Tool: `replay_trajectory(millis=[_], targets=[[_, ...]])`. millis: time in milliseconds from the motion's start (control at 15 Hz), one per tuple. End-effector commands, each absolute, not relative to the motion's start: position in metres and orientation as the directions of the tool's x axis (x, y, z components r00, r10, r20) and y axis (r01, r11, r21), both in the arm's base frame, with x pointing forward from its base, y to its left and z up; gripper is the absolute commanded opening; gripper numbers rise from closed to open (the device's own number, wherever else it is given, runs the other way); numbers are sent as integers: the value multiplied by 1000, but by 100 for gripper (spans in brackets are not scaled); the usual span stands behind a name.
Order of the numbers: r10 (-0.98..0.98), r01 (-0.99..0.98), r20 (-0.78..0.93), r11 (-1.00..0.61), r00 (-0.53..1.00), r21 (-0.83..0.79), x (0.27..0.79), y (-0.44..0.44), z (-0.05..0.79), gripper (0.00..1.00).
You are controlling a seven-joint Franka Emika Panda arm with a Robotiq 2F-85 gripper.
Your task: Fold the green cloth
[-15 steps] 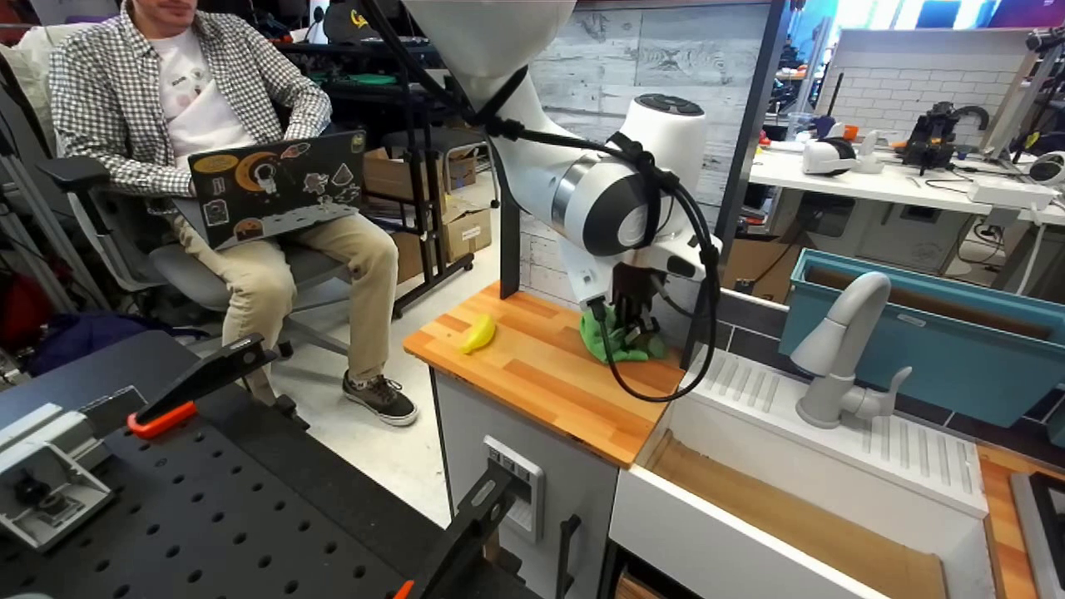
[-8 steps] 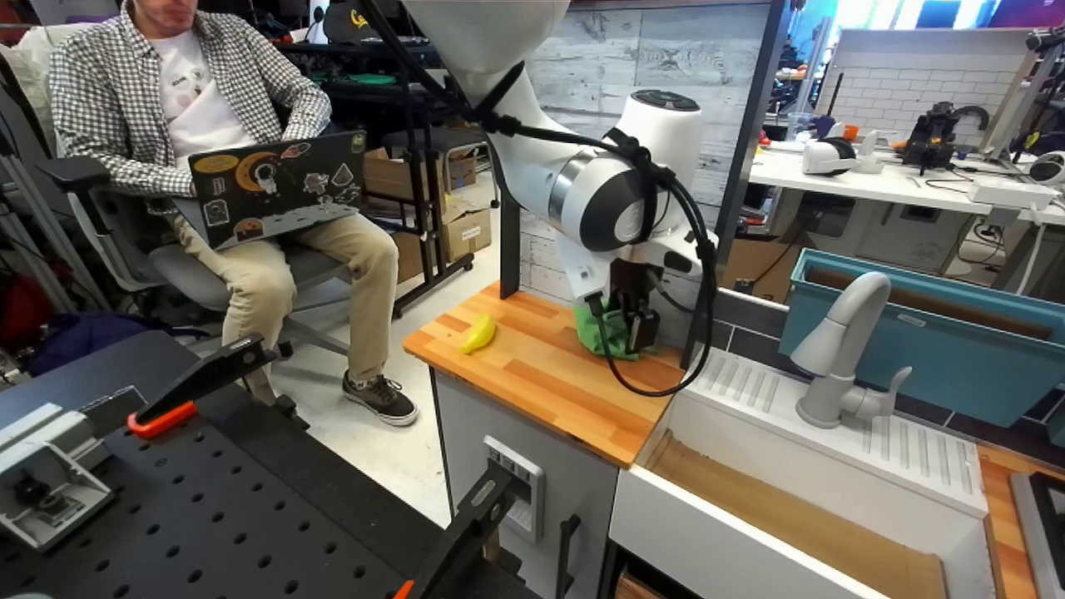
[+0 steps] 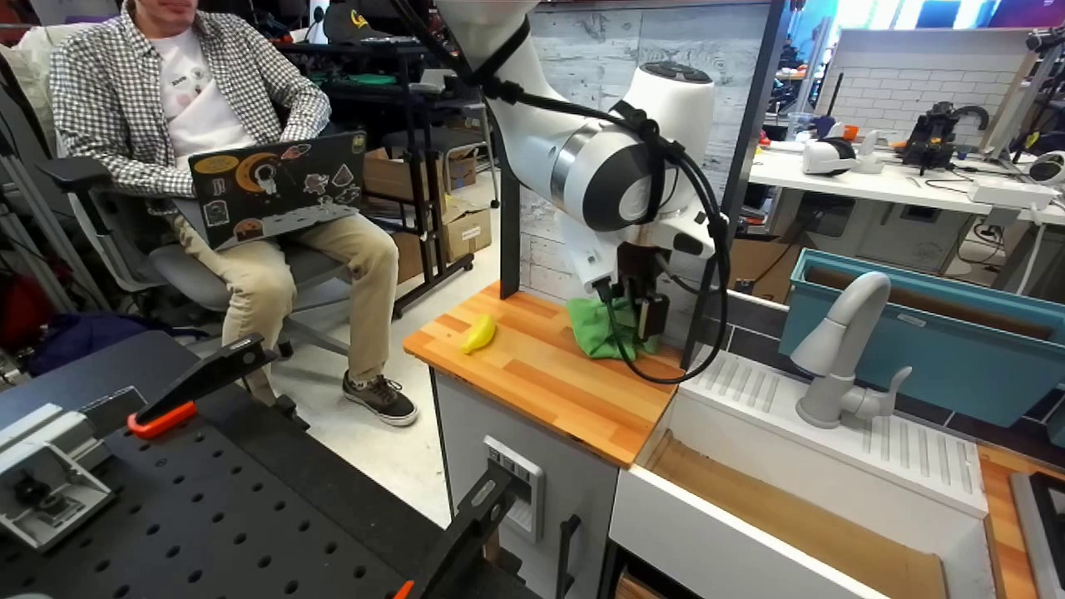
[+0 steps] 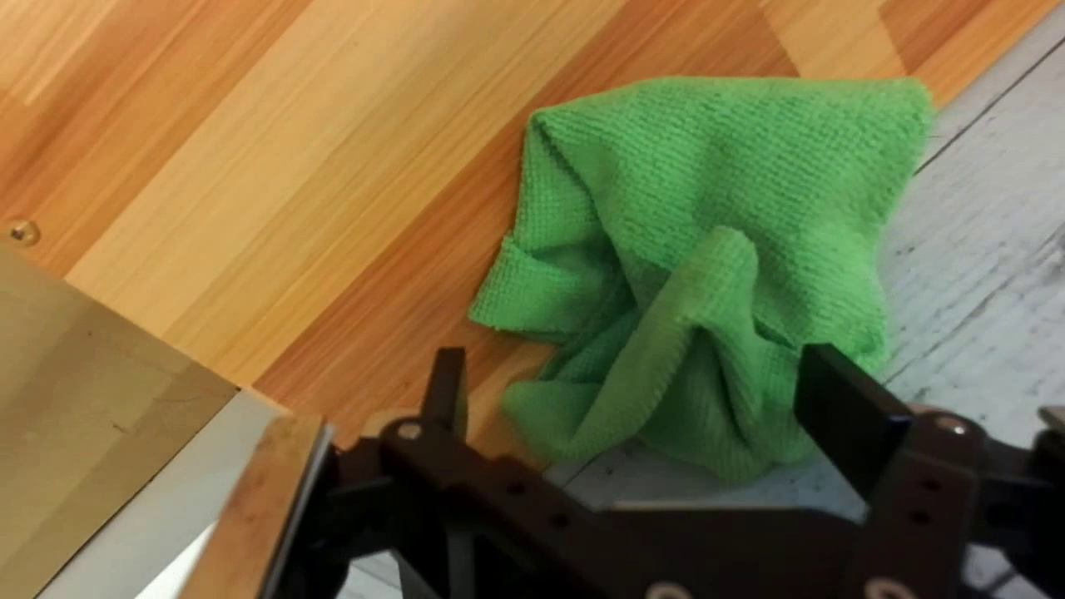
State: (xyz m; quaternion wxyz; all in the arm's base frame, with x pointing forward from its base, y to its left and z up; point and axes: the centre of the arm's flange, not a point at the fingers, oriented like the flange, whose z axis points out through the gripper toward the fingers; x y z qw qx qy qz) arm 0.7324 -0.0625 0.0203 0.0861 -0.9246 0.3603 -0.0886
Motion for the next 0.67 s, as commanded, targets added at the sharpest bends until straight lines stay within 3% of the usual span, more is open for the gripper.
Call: replay_trajectory(millis=[0,267,333,600], targets=[[-661,-624,97,-739,744,-253,693,-75,63,100],[-630,-584,104,-760,770,-286,667,-92,94,100],[-640,-600,113,-759,760,-253,706,-84,65,100],[-638,-600,108,-760,763,-250,702,-87,66,100]])
